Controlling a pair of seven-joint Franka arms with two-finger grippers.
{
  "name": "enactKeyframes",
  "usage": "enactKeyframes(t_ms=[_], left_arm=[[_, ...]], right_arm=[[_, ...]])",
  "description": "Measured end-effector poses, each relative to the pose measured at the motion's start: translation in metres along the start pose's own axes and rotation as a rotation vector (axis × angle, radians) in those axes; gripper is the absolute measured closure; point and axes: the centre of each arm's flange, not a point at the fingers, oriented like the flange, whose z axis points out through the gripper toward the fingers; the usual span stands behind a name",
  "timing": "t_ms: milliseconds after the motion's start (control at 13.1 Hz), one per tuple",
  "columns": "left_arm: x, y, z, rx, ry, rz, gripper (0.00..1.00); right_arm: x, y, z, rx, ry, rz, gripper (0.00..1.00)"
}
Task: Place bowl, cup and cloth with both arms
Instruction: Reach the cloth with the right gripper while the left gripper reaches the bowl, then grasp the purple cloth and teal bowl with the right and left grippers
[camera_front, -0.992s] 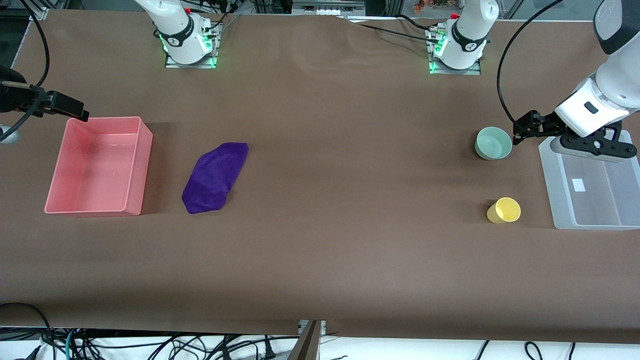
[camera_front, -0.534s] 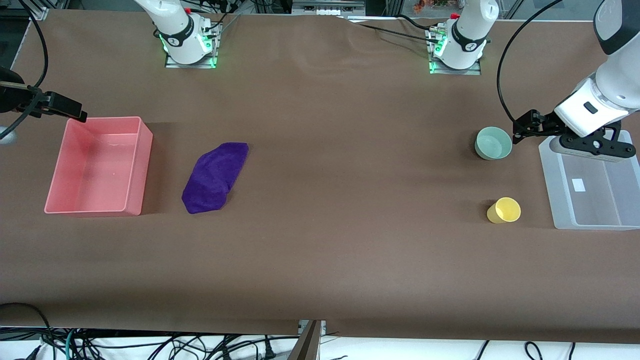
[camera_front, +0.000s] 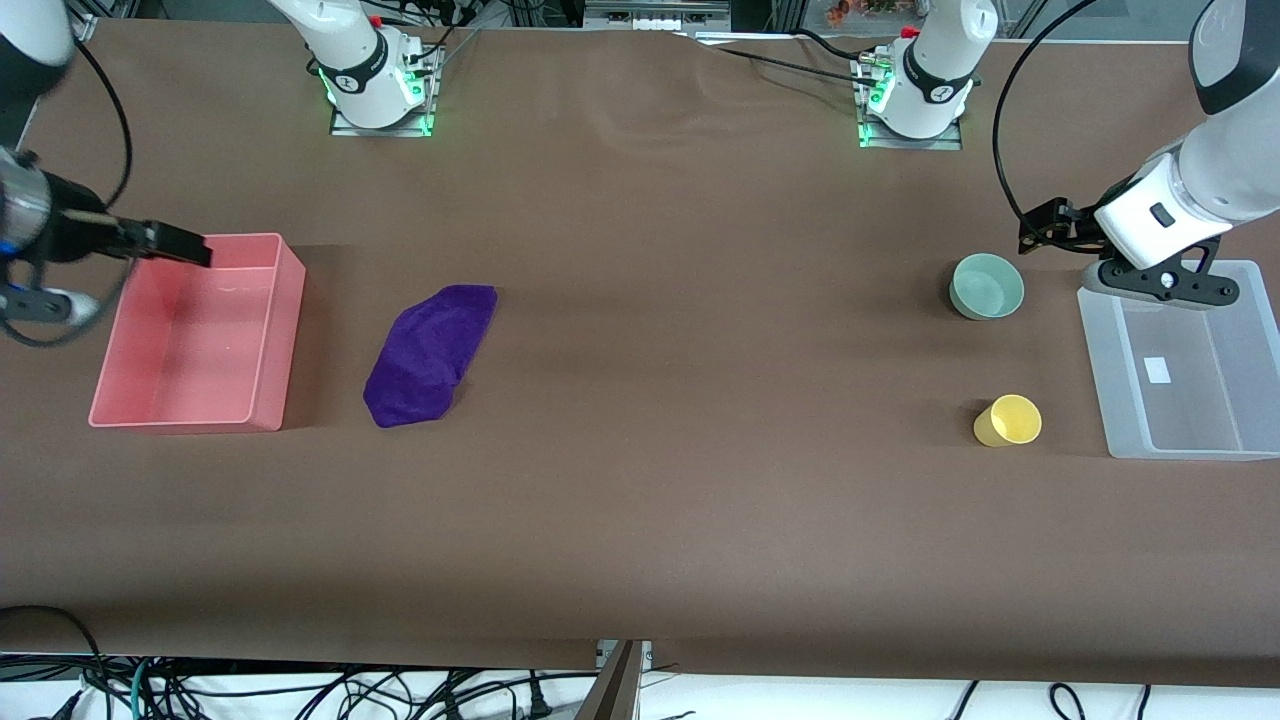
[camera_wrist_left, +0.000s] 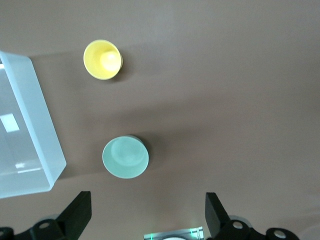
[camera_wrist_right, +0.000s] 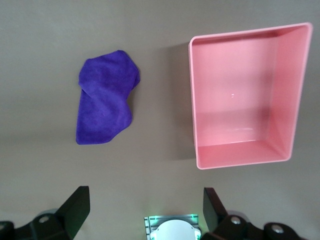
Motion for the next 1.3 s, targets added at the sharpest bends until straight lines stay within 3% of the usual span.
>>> enactKeyframes(t_ms=[153, 458, 763, 992, 1145, 1298], left_arm=[[0.002, -0.021, 0.028, -0.007, -0.036, -0.003, 0.0], [0.014, -0.068, 0.119, -0.012, 0.027, 0.096, 0.0], [-0.005, -0.103, 0.211, 0.02, 0.091, 0.38, 0.0], [-0.014, -0.109, 0.267, 0.052, 0.072, 0.636, 0.01], [-0.011, -0.116, 0.298, 0.051, 0.073, 0.721, 0.04], [-0.013, -0.118, 0.328, 0.06, 0.092, 0.755, 0.18]], right_arm=[[0.013, -0.019, 0.037, -0.001, 0.0, -0.029, 0.0], [0.03, -0.044, 0.119, 0.003, 0.038, -0.031, 0.0], [0.034, -0.064, 0.231, 0.021, 0.098, -0.054, 0.0], [0.029, -0.077, 0.295, 0.038, 0.143, -0.056, 0.0], [0.029, -0.088, 0.324, 0.049, 0.157, -0.059, 0.0], [0.031, -0.1, 0.347, 0.063, 0.178, -0.056, 0.0]])
